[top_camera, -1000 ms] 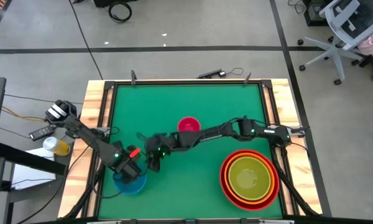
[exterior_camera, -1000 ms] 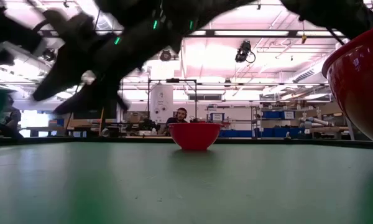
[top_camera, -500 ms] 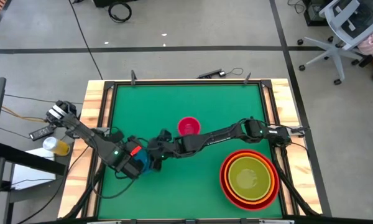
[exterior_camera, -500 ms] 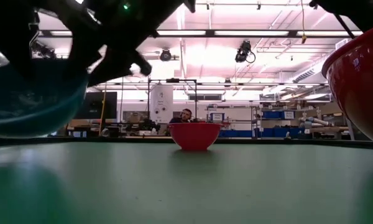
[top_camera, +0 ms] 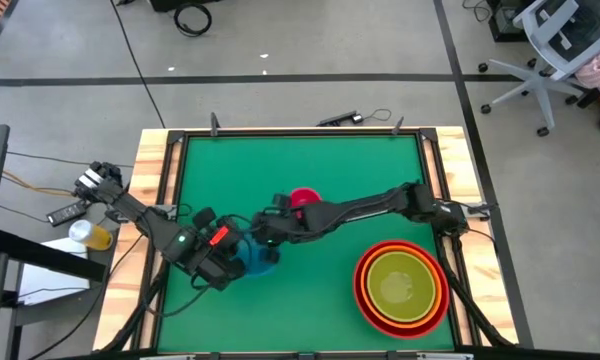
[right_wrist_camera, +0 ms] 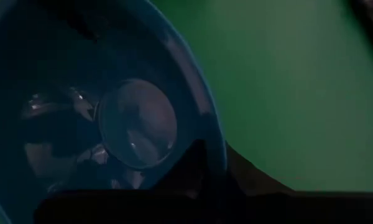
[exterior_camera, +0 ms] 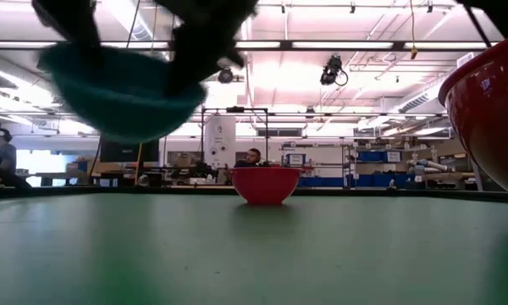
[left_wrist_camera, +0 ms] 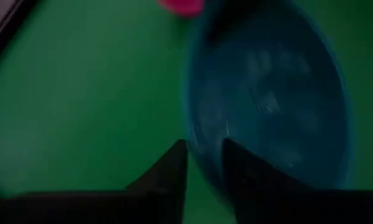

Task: Nest bowls inside each other
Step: Stack the blue bowl on top of the green bowl

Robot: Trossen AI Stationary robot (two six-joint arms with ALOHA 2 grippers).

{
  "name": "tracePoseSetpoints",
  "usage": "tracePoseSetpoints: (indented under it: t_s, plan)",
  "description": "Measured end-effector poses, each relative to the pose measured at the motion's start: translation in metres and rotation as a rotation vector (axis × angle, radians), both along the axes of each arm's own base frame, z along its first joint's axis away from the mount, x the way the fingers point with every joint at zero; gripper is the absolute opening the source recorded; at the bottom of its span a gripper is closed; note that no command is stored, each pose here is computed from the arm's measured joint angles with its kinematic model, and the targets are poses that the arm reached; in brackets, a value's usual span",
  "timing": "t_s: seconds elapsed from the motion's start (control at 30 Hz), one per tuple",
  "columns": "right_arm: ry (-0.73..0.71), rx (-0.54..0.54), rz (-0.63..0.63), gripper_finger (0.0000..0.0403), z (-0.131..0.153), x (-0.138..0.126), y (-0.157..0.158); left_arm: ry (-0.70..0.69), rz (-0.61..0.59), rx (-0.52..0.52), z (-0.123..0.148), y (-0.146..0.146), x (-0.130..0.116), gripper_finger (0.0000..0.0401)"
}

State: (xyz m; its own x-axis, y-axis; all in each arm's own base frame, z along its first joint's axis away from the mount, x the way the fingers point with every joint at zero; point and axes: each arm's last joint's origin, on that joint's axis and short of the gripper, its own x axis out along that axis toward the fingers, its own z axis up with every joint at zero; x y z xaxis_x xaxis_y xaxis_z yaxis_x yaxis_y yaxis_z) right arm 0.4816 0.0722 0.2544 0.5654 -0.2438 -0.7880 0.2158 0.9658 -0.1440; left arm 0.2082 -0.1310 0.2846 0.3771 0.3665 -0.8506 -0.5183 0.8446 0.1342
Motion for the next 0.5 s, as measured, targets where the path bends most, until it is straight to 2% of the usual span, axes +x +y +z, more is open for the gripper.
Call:
tracePoseSetpoints:
  t_s: [0.03, 0.1, 0.17, 0.2, 0.27, 0.33, 0.4, 0.5]
  plan:
    - [0.030, -0.008, -0.013, 0.0024, 0.008, -0.008, -0.002, -0.013, -0.027, 0.010, 0.004, -0.002, 0.001, 0.0122]
    - [0.209, -0.034, -0.003, 0.0014, 0.020, -0.036, -0.007, 0.039, -0.103, 0.034, 0.010, -0.003, -0.004, 0.0159]
    - [0.237, -0.011, -0.021, 0.0014, 0.039, -0.053, -0.007, -0.050, -0.170, 0.020, 0.024, -0.011, 0.002, 0.0191]
    - [0.255, 0.012, -0.038, 0.0014, 0.048, -0.062, -0.007, -0.091, -0.192, 0.041, 0.031, -0.013, 0.005, 0.0206]
    - [0.382, 0.003, -0.085, 0.0014, 0.058, -0.087, -0.009, -0.123, -0.234, 0.128, 0.040, -0.013, 0.004, 0.0229]
    - [0.419, -0.007, -0.128, 0.0014, 0.067, -0.101, -0.007, -0.235, -0.271, 0.159, 0.054, -0.020, 0.010, 0.0244]
    - [0.448, -0.008, -0.143, 0.0014, 0.074, -0.115, -0.001, -0.268, -0.317, 0.217, 0.060, -0.023, 0.011, 0.0251]
    - [0.406, 0.136, -0.049, 0.0014, 0.095, -0.145, 0.018, -0.351, -0.355, 0.260, 0.062, -0.032, 0.015, 0.0253]
